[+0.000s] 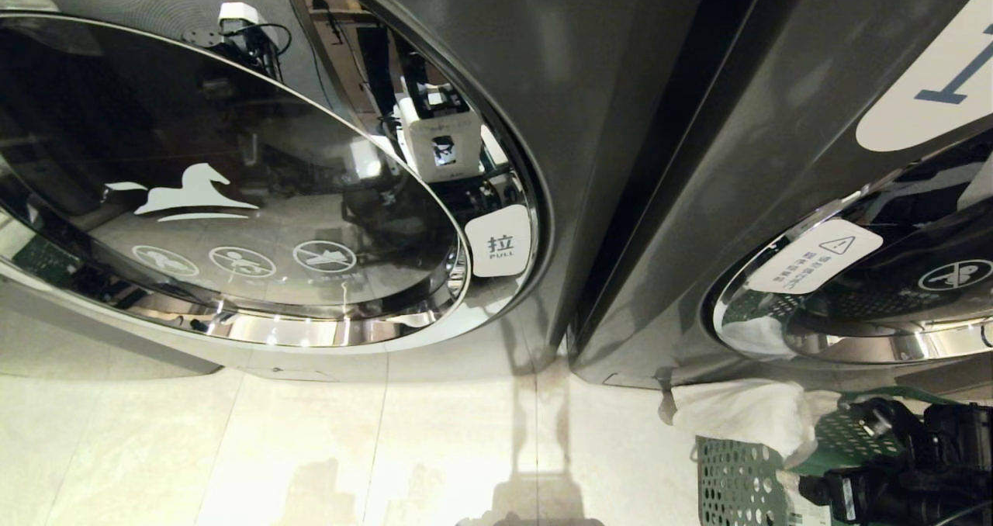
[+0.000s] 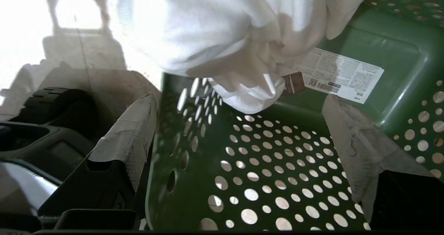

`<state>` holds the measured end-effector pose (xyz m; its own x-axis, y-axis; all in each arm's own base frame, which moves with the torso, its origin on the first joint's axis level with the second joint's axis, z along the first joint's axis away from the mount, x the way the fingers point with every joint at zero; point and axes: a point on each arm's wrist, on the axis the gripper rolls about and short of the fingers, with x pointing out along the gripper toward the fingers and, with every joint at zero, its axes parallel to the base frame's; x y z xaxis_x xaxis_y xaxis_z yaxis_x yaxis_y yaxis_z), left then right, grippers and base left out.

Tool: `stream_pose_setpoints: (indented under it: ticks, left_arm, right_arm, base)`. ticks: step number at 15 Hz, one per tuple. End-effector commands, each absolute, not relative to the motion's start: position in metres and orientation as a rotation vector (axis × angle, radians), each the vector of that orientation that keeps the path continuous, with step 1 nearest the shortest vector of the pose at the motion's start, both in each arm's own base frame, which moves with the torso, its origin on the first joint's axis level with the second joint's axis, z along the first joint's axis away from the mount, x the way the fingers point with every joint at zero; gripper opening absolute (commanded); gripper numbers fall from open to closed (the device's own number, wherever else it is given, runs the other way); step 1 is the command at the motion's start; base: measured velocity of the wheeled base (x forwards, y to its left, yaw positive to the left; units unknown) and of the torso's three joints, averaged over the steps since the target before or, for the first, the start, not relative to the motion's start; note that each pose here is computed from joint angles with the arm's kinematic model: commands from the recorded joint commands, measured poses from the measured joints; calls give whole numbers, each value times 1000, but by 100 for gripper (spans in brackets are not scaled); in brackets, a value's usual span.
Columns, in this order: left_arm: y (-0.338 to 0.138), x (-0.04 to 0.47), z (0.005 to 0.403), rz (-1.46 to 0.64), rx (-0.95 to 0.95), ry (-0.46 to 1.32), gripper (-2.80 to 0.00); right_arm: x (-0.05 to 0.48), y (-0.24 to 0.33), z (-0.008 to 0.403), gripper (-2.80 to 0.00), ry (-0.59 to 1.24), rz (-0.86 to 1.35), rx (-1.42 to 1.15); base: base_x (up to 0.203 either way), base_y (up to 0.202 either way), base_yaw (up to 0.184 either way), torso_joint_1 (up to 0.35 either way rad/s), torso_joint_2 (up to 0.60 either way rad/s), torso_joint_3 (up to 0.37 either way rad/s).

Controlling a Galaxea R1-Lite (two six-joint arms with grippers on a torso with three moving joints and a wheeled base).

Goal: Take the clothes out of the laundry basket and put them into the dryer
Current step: Take the clothes out of the basket

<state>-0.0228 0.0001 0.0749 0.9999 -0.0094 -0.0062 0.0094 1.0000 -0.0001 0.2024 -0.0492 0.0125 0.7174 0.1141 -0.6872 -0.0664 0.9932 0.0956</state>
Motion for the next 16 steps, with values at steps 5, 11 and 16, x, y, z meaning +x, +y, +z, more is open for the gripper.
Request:
stream_pose_setpoints:
  ticks: [5,11,16]
  left_arm:
    - [0,-23,75,-9,-2,6,-280]
    - [0,-23,75,-9,0,6,-280]
    - [0,-23,75,-9,0,6,-280]
  right_arm:
    - [187,-48,37,0,660,115,51]
    - [182,-60,34,0,688,-1,35]
    - [192,-66,22,0,757,-29,46]
  base:
    - [0,0,0,0,0,0]
    - [0,0,0,0,0,0]
    - [0,0,0,0,0,0]
